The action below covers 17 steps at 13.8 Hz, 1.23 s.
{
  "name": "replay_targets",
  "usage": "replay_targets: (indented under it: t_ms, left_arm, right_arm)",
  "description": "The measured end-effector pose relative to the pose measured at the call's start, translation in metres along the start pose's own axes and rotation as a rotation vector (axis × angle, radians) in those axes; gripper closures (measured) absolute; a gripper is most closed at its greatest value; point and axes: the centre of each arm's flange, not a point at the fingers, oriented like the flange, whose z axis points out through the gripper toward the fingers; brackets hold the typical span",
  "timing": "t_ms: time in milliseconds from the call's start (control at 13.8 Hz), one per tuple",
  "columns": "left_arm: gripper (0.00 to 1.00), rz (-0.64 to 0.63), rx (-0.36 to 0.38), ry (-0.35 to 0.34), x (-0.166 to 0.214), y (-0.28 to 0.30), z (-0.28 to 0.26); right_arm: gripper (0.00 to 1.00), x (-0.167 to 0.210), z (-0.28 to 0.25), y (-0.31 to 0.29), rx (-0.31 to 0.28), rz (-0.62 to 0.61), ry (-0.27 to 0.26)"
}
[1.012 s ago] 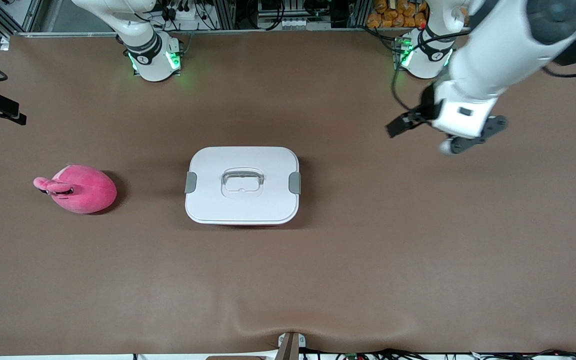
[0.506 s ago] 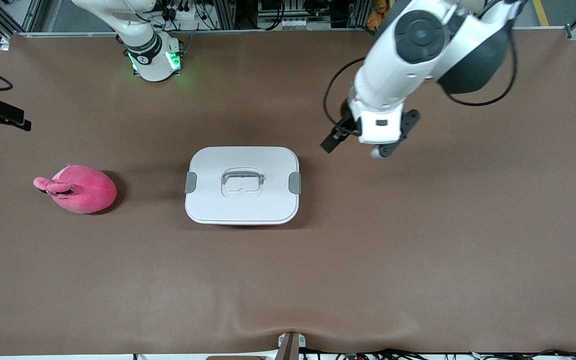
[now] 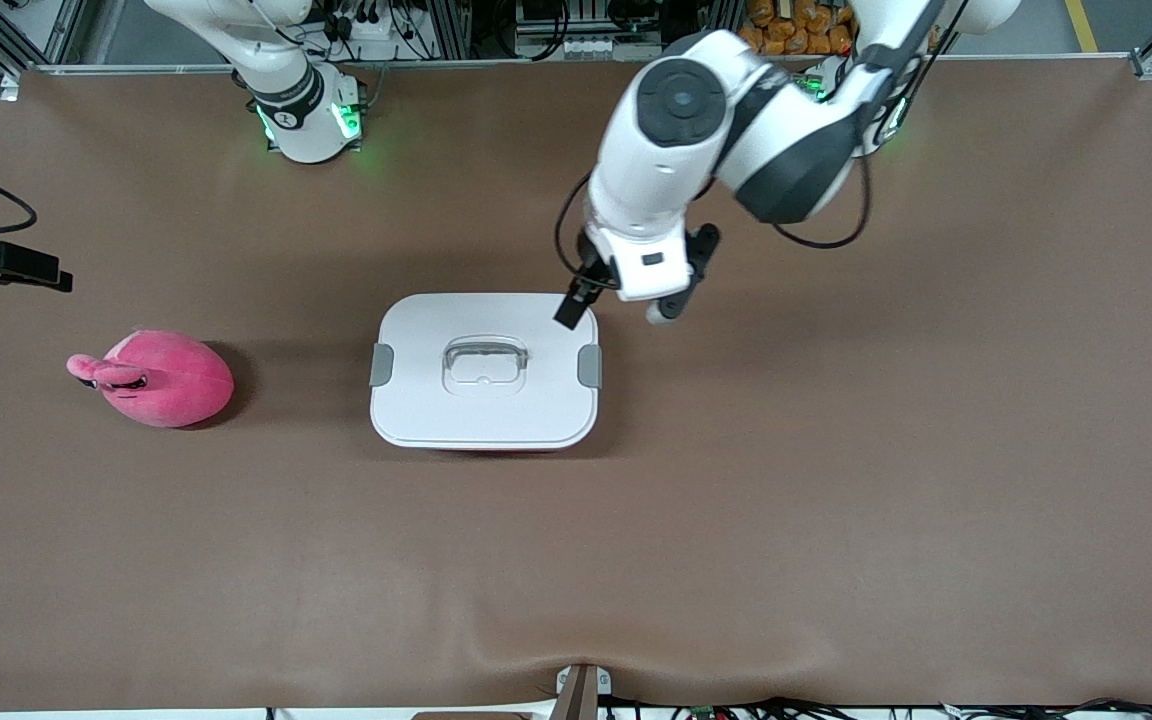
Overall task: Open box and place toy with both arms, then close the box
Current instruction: 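Reach the left gripper to the white lid handle, then grasp the lid handle with the left gripper while the right gripper grasps the toy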
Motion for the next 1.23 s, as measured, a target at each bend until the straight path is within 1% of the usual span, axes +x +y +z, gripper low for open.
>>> replay_targets:
  t_ms: [145,361,434,506,651,795,940,1084,1229]
  left_arm:
    - [0.00,-0.067,-0.015,0.022,-0.024,0.000,0.027]
    - [0.00,-0.263,-0.091,0.007,-0.033,0.015,0.049]
    - [0.00,-0.330,-0.122,-0.005,-0.034,0.020,0.053]
    - [0.00,-0.393,-0.152,-0.018,-0.037,0.024,0.058]
    - [0.00,-0.471,-0.178,-0.031,-0.049,0.025,0.077]
    - [0.00,-0.489,-0.180,-0.027,-0.064,0.022,0.103]
    - [0.00,-0.487,-0.207,-0.007,-0.076,0.019,0.123]
    - [0.00,-0.485,-0.231,0.014,-0.089,0.015,0.132]
    - [0.04,-0.483,-0.238,0.019,-0.095,0.012,0.132]
  right_arm:
    - [0.00,0.003,0.004,-0.001,0.002,-0.002,-0.008]
    - [0.00,0.012,0.017,0.000,0.007,-0.022,-0.032]
    - [0.00,0.018,0.025,0.001,0.008,-0.053,-0.037]
    - [0.00,0.026,0.032,0.002,0.007,-0.090,-0.030]
    - [0.00,0.040,0.046,0.005,0.006,-0.163,-0.026]
    - [0.00,0.051,0.061,0.006,0.008,-0.214,-0.035]
    - [0.00,0.057,0.071,0.008,0.012,-0.248,-0.046]
    - [0.00,0.061,0.078,0.009,0.016,-0.302,-0.055]
    - [0.00,0.065,0.087,0.019,0.021,-0.398,-0.055]
